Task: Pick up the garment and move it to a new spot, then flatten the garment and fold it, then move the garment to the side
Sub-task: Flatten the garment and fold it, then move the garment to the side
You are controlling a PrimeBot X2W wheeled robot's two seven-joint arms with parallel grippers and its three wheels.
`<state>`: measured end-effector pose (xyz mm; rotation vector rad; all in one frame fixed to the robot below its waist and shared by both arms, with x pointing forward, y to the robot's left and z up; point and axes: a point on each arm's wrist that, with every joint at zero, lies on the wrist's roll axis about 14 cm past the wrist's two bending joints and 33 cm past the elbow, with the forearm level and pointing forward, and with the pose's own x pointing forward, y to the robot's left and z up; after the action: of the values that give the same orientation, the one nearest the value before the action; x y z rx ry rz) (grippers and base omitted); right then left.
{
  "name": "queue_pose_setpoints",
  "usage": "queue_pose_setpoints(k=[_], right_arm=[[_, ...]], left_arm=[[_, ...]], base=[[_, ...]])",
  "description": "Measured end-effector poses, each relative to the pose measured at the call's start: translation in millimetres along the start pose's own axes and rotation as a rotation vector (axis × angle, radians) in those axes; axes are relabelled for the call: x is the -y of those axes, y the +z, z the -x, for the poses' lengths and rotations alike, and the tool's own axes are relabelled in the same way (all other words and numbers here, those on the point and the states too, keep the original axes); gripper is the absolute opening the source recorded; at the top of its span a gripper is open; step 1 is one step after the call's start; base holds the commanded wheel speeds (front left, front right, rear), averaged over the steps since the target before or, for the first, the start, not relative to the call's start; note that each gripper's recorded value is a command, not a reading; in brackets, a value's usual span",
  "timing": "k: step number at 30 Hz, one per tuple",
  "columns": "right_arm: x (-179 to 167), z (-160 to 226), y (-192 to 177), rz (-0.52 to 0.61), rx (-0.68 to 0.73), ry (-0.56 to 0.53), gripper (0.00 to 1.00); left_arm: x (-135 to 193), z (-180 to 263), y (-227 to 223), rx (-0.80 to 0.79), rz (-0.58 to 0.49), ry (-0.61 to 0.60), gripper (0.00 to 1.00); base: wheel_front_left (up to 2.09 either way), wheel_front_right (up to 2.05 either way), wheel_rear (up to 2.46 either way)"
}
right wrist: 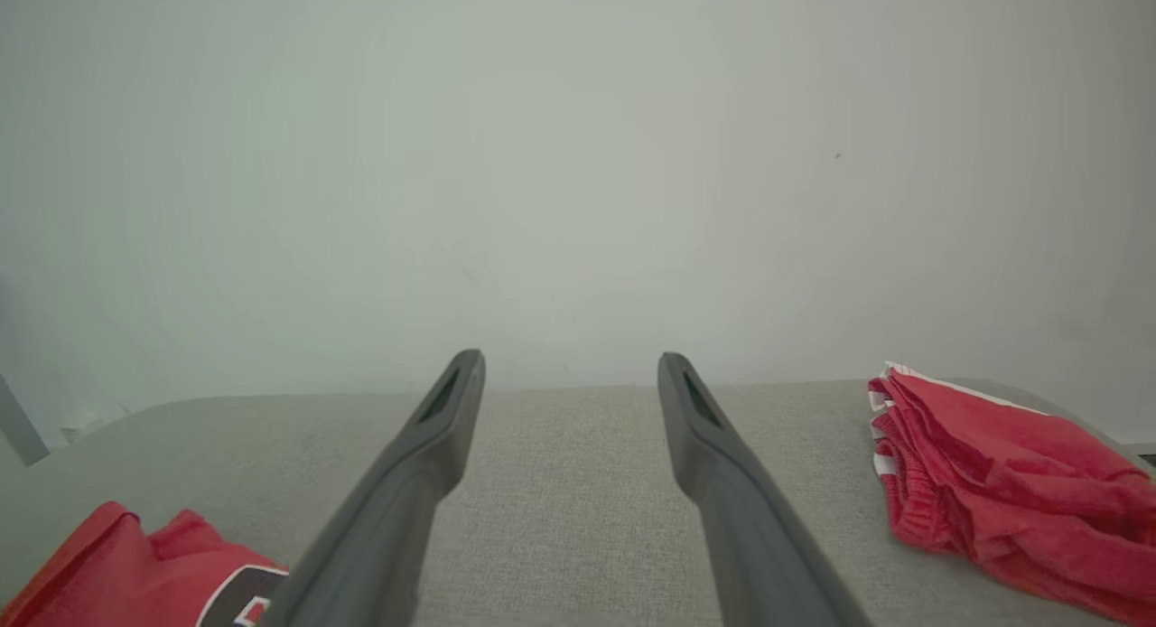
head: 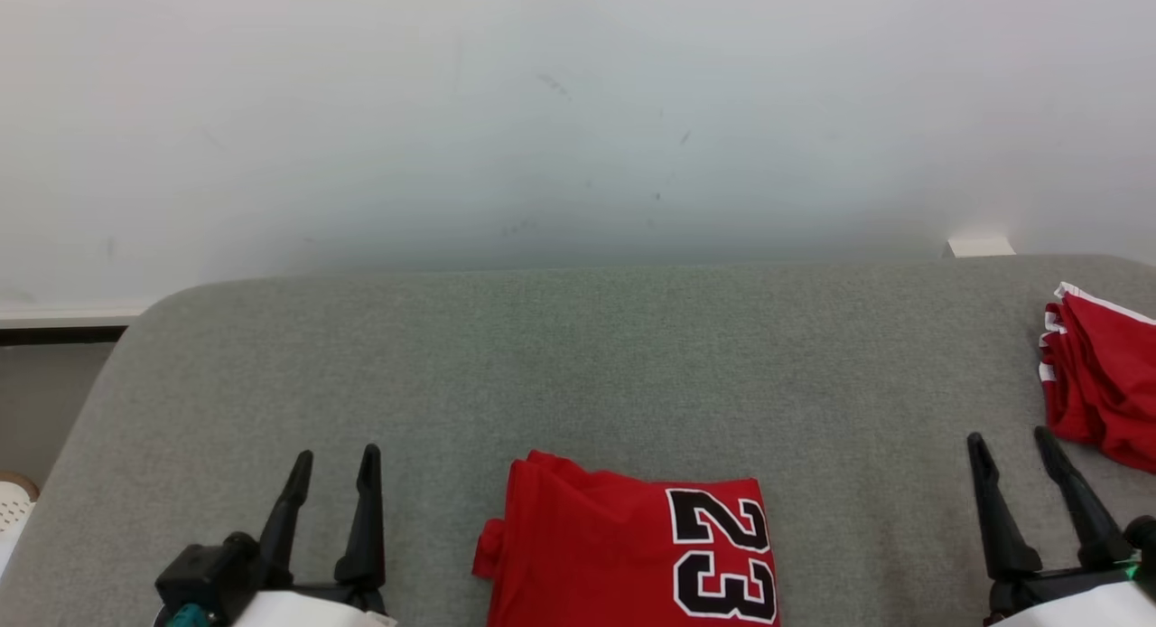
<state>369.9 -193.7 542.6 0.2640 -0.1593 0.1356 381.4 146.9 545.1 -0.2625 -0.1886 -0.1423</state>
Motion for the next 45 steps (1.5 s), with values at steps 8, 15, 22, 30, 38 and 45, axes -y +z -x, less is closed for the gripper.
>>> queue_pose_setpoints(k=[8, 15, 22, 30, 38, 45], right_arm=[[6.3, 10.5, -9.0, 0.090, -0.015, -0.048, 1.00], [1.0, 12.0, -15.9, 0.087, -0.026, -0.050, 1.00], [-3.2, 11.3, -25.1, 0.087, -0.054, -0.035, 1.00], [-23.5, 5.9, -56.0, 0.065, -0.172, 0.028, 1.00], [-65.8, -2.7, -101.7, 0.028, -0.372, 0.160, 1.00], [-82.6, -3.3, -139.1, 0.006, -0.526, 0.205, 1.00]], left_arm=[[-1.8, 6.0, -8.3, -0.029, -0.052, -0.001, 1.00], [-1.9, 10.4, -13.2, -0.045, -0.045, 0.002, 1.00], [-0.2, 10.7, -11.6, -0.040, -0.046, -0.002, 1.00], [-1.2, 12.4, -9.2, -0.033, -0.048, 0.001, 1.00], [-13.8, 19.1, -4.5, -0.024, -0.059, 0.038, 1.00], [-28.4, 28.3, -2.9, -0.025, -0.066, 0.084, 1.00]], base=[[0.00, 0.00, 0.00], [0.00, 0.00, 0.00], [0.00, 0.00, 0.00], [0.00, 0.00, 0.00], [0.00, 0.00, 0.00], [0.00, 0.00, 0.00]])
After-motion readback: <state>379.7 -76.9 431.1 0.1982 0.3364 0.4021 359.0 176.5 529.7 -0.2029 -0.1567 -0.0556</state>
